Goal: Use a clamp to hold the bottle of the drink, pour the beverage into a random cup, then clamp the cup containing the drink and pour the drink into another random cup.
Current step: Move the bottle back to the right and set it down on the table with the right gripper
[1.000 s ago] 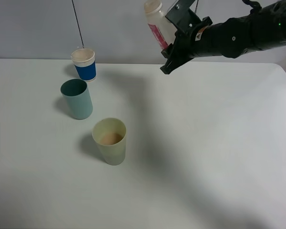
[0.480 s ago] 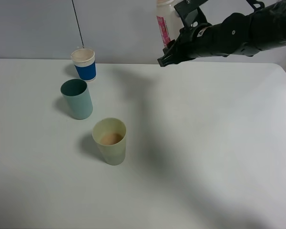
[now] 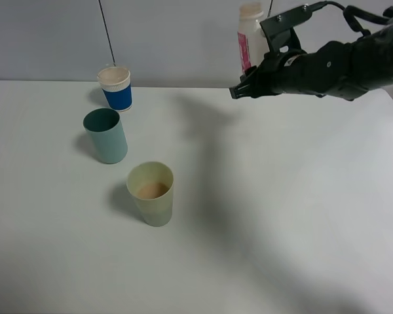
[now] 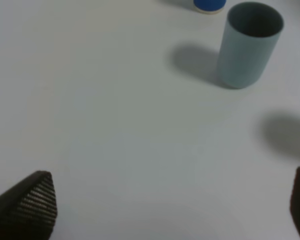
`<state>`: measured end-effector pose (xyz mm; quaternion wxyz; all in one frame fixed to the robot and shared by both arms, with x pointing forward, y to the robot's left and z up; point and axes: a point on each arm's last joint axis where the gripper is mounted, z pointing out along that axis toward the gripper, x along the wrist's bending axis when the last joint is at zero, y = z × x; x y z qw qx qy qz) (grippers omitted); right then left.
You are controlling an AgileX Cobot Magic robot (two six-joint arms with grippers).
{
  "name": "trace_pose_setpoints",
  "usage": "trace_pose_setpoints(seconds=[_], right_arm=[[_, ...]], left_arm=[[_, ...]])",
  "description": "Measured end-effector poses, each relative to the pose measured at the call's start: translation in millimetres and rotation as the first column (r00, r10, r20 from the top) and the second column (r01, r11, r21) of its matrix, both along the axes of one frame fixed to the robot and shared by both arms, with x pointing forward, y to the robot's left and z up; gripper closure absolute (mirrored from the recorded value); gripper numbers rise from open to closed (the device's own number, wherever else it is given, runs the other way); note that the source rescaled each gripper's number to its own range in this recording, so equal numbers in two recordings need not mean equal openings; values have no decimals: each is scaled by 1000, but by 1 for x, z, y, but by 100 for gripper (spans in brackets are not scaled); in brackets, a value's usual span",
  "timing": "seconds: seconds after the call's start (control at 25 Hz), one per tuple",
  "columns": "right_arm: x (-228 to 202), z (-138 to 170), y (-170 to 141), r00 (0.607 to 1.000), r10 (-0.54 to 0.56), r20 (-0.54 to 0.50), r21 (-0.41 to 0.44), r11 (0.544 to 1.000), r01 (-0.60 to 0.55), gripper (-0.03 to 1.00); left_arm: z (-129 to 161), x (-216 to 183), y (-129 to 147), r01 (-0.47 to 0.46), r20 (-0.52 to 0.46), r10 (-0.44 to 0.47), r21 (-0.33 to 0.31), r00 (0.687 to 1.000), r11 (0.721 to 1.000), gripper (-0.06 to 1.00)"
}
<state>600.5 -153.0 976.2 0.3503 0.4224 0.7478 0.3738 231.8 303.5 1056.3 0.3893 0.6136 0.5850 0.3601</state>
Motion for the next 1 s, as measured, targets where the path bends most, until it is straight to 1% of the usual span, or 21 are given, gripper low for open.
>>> trace_pose_setpoints(seconds=[0.2,0.32,0.4,0.44,0.52,0.56,0.6,0.76,1.0], right_arm=[[-17,-29,-13,999,-36,-2,-44,998,36,97],[-28,-43,-20,1000,-21,-12,-70,997,20,97],[-34,-49,-25,1000,-17,-6,-51,999,17,97],[-36,-52,-28,1000,-17,-4,-28,999,17,97],[-41,-55,-32,1000,-22,4,37,999,22,97],[-45,-58,-35,1000,-18,14,85,996,17,97],[-46,-57,-36,1000,-15,26,102,995,12,97],[-47,-57,-36,999,28,46,93,995,-32,97],[-45,-57,-43,998,44,55,68,997,-47,97]], left_arm=[[0,0,0,0,0,0,0,1000,1000,-1],[0,0,0,0,0,0,0,1000,1000,-1],[0,0,0,0,0,0,0,1000,1000,-1],[0,0,0,0,0,0,0,1000,1000,-1],[0,0,0,0,0,0,0,1000,1000,-1],[0,0,0,0,0,0,0,1000,1000,-1],[0,0,0,0,0,0,0,1000,1000,-1],[0,0,0,0,0,0,0,1000,1000,-1],[0,0,0,0,-1,0,0,1000,1000,-1]])
